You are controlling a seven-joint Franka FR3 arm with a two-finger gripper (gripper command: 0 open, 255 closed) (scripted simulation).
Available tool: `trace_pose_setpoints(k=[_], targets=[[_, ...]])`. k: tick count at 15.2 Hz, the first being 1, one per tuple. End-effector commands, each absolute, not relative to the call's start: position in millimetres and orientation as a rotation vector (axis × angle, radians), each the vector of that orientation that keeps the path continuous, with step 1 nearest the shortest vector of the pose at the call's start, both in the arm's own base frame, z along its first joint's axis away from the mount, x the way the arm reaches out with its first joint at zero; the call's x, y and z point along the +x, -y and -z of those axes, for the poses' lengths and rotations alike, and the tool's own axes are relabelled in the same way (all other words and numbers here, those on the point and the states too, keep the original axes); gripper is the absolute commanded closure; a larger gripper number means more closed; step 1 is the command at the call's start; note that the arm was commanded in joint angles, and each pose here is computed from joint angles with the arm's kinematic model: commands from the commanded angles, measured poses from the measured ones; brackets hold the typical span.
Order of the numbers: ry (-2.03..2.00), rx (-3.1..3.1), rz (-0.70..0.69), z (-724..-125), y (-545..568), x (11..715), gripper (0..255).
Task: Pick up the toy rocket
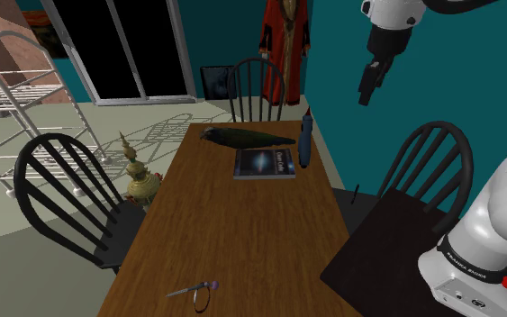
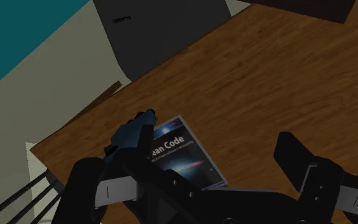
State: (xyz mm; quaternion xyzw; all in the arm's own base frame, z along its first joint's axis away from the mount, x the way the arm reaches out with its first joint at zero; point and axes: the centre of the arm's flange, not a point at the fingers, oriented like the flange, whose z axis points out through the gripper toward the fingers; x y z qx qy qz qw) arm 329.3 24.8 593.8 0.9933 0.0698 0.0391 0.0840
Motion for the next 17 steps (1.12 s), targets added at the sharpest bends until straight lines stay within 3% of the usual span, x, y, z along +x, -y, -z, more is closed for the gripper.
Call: trace_pose_setpoints(k=[1,17], targets=[[-0.208,2.964,-0.117,-593.8,-24.8,329.3,0],[0.449,2.891,-0.479,-426.9,13.1,428.1,0]])
